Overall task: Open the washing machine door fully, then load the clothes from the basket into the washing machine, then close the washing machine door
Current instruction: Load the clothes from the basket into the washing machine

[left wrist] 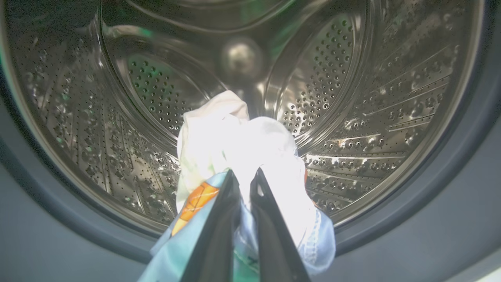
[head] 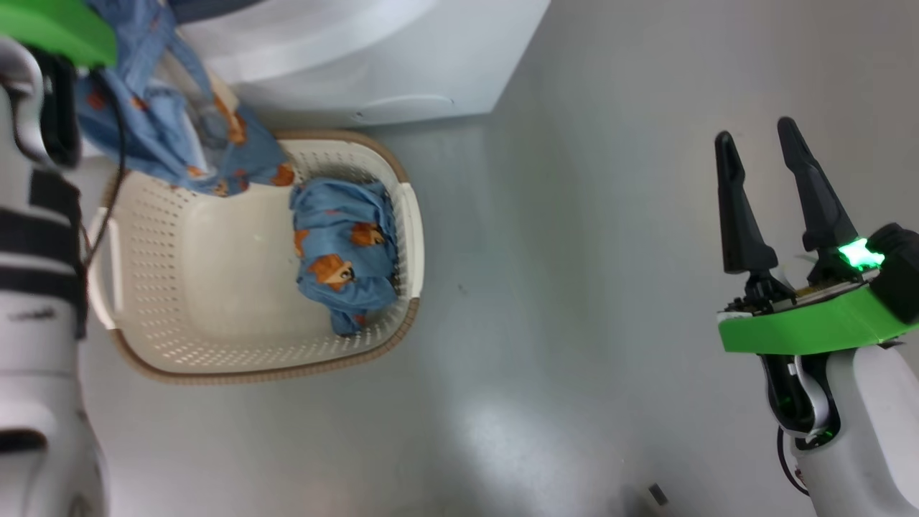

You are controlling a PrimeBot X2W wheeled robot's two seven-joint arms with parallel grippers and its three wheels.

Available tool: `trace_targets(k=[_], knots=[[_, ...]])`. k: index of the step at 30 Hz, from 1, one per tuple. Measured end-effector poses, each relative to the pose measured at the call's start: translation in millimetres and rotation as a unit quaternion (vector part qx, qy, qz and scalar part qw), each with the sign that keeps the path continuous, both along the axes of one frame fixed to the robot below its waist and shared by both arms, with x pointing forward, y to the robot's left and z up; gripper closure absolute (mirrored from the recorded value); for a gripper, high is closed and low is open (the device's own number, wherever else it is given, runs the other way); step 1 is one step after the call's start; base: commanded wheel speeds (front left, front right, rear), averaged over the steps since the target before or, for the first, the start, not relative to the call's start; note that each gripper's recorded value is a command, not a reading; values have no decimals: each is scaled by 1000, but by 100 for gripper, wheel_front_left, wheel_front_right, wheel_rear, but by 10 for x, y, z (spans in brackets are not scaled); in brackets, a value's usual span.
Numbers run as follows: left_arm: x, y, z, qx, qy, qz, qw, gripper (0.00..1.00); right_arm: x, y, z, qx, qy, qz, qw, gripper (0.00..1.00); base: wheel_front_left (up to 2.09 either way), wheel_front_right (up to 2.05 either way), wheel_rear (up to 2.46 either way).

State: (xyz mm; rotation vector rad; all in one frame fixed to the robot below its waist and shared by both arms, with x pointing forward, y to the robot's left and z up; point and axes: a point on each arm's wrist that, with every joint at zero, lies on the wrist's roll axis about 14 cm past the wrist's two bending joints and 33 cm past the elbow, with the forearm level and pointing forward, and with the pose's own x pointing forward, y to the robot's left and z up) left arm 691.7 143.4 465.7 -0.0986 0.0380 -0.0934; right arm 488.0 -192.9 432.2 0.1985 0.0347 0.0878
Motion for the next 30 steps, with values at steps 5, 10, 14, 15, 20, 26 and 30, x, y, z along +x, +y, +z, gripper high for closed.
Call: trace_targets(k=[5,10,14,15,20,26,30], knots=[[188,-63,-236,17,35,-7,999,100,38,13,-95,2,9,1,1000,0,0,0,0],[335,-137,-387,15,57,-9,998,100,25,-19,-139,-1,16,-4,1000,0,0,0,0],[459,-177,-402,23,55,-11,998,100,-11,-60,-193,-4,25,-10,1000,0,0,0,0],[498,-181,-373,27,49,-11,998,100,-16,-72,-197,-4,26,-12,1000,0,0,0,0],[707,-270,-38,30,-11,-19,999,100,-50,-152,-238,-10,34,-23,999,0,0,0,0],[839,-246,464,30,-112,-13,993,100,-32,-174,-312,-10,41,-29,999,0,0,0,0],[793,-263,176,32,-83,-16,996,100,-29,-177,-317,-10,41,-30,999,0,0,0,0]])
